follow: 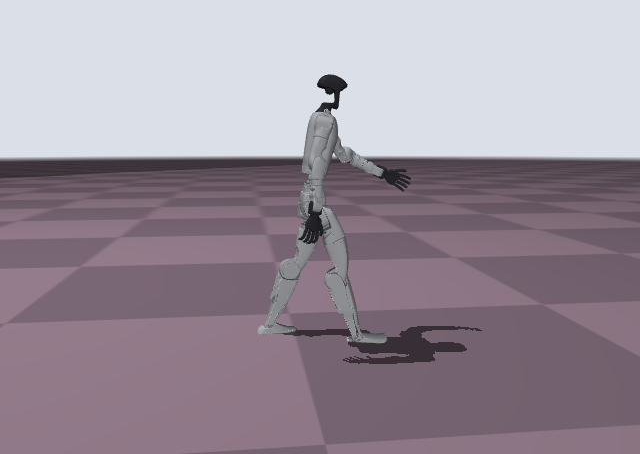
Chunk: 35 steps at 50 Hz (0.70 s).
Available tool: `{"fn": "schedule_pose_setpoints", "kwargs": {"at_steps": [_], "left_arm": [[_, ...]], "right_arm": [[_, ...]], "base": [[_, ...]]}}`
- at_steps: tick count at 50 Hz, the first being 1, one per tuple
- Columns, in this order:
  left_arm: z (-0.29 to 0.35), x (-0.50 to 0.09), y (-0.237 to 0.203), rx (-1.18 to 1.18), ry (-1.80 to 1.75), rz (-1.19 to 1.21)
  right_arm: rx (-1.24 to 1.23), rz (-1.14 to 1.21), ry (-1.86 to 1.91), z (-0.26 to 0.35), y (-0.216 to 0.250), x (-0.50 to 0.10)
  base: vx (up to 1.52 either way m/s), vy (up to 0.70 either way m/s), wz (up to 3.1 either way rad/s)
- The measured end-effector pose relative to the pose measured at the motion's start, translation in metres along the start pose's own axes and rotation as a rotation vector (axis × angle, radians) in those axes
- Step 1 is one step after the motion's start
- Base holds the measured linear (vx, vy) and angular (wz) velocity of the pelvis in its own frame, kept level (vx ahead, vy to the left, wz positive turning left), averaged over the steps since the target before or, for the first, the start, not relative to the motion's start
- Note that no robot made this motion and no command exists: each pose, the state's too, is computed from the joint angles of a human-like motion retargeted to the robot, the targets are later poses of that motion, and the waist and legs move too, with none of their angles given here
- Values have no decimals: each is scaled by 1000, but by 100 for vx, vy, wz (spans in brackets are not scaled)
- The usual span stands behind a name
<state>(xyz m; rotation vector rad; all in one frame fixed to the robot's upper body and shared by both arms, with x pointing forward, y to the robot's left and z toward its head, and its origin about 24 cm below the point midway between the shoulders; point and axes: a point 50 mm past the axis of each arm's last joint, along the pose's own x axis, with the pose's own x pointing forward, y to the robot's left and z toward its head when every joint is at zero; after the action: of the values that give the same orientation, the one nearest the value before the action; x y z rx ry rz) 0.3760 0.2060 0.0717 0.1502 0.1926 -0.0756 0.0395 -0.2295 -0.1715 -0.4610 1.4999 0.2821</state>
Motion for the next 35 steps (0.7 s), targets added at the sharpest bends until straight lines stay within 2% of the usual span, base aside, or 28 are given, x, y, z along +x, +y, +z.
{"fn": "schedule_pose_setpoints", "kwargs": {"at_steps": [5,8,12,16,20,25,30,35], "left_arm": [[-76,-24,-10,34,235,-22],[-143,-60,-16,55,473,-41],[-229,-140,-25,65,845,-77],[-283,-233,-29,25,1153,-77],[-307,-310,-30,-59,1342,-29],[-315,-370,-29,-195,1449,110],[-315,-397,-35,-289,1484,184],[-315,-393,-45,-280,1430,88]], "right_arm": [[-2,-58,-47,20,-18,-2],[-9,-105,-72,36,-33,-5],[-21,-171,-124,66,-55,-12],[-34,-271,-230,108,-80,-27],[-36,-368,-381,159,-103,-51],[-36,-479,-599,221,-128,-95],[-68,-583,-797,262,-140,-137],[-140,-613,-889,273,-137,-151]], "base": [[69,-6,20],[73,-16,-9],[69,-23,-34],[62,-18,-60],[56,-11,-92],[53,-2,-98],[58,6,-97],[66,14,-38]]}}
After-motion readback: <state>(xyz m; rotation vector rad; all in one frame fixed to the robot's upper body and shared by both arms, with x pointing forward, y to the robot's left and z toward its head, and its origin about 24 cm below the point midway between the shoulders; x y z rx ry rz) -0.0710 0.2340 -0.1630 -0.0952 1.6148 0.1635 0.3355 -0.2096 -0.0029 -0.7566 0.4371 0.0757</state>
